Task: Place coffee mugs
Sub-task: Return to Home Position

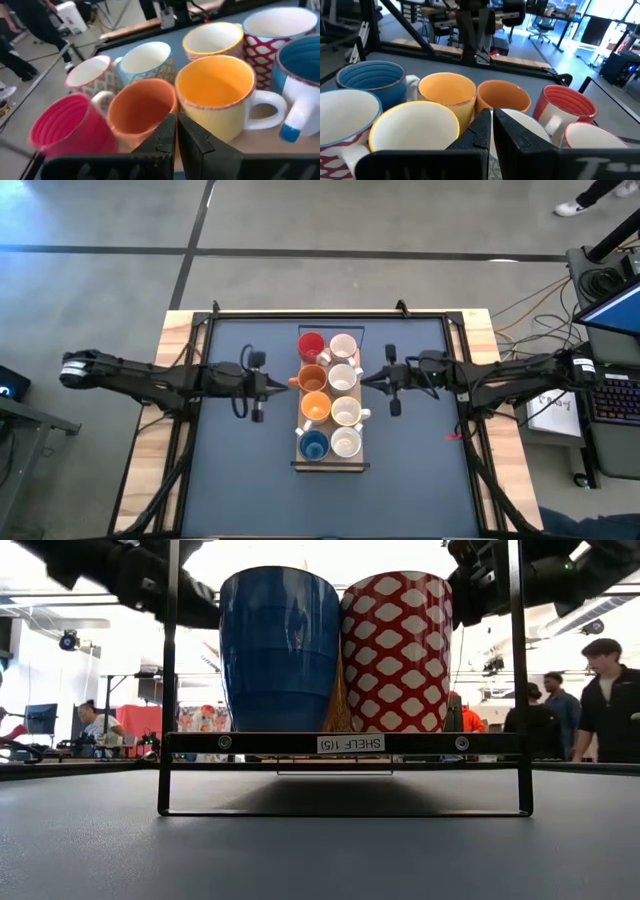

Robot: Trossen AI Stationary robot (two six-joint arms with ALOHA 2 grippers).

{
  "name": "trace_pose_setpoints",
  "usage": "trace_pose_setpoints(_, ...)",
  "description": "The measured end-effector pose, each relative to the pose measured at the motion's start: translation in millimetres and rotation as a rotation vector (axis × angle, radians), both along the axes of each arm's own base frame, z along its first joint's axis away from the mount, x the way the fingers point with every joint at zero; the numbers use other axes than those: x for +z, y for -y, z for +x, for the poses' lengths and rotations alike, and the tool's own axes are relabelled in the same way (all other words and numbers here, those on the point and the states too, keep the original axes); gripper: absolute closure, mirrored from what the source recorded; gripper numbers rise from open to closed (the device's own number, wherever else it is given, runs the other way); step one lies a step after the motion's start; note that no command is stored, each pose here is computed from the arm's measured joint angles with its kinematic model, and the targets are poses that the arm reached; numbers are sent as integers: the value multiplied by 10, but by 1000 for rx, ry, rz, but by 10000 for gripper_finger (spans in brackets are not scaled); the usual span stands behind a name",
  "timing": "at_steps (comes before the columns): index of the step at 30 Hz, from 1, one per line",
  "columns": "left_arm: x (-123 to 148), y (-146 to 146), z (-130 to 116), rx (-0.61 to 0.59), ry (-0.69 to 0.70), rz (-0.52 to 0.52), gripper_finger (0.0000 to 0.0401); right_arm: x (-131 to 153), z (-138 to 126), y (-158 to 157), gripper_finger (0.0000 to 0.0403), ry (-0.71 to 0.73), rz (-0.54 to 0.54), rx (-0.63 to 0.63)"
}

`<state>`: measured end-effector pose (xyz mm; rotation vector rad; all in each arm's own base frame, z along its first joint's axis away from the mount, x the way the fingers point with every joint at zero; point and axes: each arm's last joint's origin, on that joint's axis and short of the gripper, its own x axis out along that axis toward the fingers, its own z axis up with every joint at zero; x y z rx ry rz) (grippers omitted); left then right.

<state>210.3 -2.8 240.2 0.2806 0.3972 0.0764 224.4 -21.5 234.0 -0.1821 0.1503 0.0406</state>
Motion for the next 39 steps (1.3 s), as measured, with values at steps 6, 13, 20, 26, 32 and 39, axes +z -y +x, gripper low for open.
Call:
trace_pose_setpoints(6,-103,-17,-282,24,115,-58,401,-75,-40,-7,394,35,21,-1)
trace_pose_setpoints(13,-200,-34,-589,34,233,-86,401,-39,-159,-10,394,74,-3,-4)
trace_pose_setpoints(20,-220,-40,-808,40,352,-139,401,-43,-440,-30,394,152,-20,-11)
trace_pose_setpoints(26,-213,-43,-916,35,425,-141,401,-165,-666,-59,394,190,4,-14)
trace_pose_setpoints(32,-309,-47,-1009,39,467,-149,401,-246,-853,-81,394,253,7,-18)
trace_pose_setpoints(39,-294,-52,-1149,38,536,-164,401,-218,-1074,-108,394,350,31,-15)
